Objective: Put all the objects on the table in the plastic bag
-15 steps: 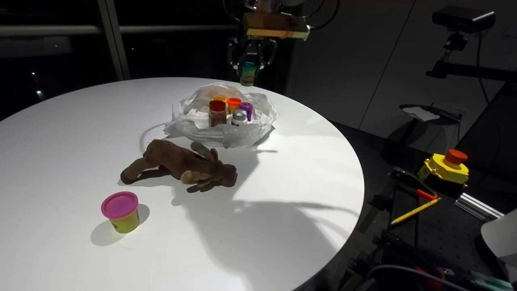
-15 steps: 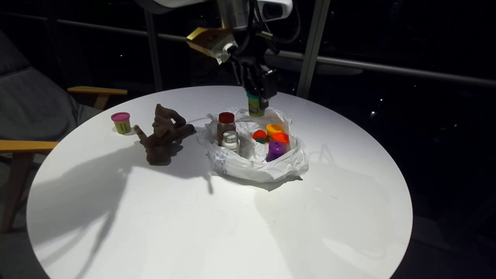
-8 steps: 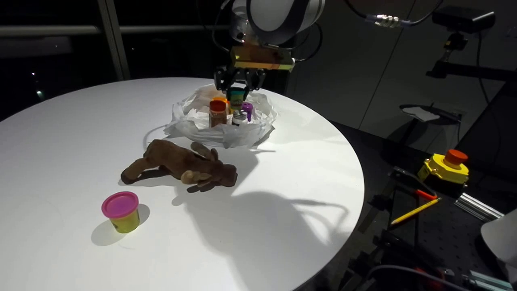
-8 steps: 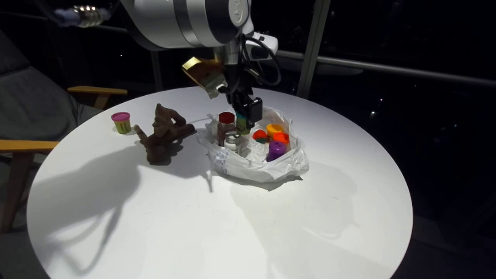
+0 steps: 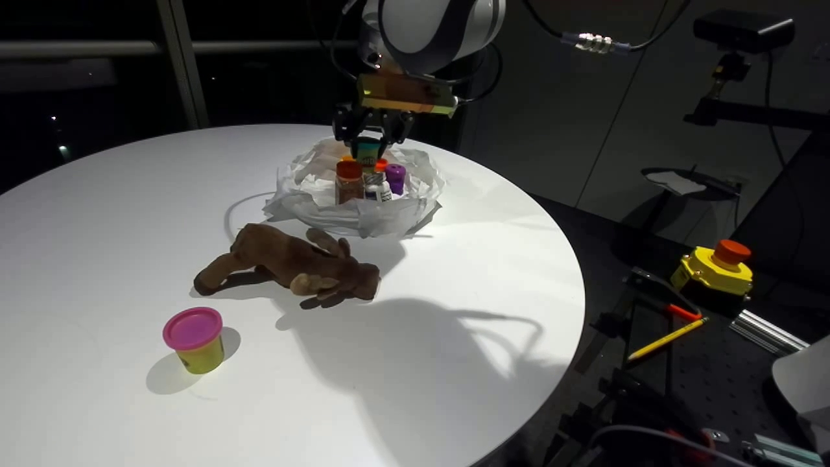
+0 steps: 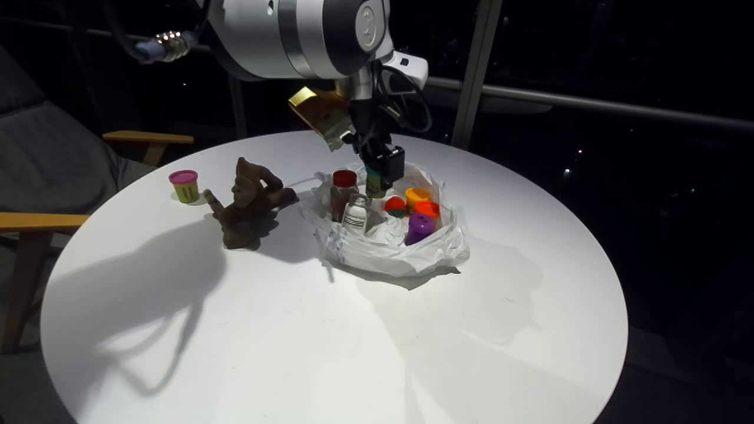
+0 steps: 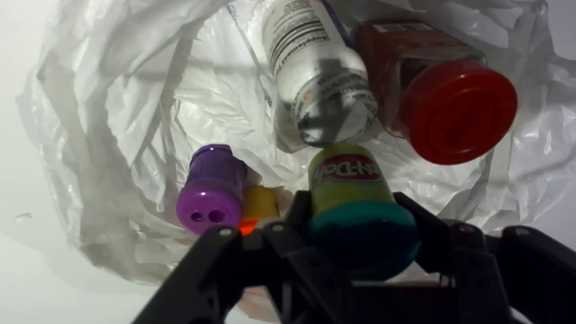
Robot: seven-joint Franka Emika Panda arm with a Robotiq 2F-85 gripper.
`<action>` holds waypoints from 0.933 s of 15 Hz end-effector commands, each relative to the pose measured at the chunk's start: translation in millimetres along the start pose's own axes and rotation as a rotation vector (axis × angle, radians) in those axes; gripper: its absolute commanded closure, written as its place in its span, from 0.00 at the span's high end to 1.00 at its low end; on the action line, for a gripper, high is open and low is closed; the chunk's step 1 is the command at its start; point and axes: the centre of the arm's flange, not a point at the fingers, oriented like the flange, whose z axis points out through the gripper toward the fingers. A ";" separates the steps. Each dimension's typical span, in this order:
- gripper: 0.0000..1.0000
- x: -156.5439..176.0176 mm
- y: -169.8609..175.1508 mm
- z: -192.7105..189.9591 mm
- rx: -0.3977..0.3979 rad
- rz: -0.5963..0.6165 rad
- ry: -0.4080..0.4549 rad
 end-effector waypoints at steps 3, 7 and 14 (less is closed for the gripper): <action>0.23 9.3 5.2 -10.1 0.037 -0.021 -0.009; 0.23 11.1 14.4 -11.9 0.042 -0.033 -0.005; 0.23 17.5 22.2 52.7 0.006 0.008 -0.078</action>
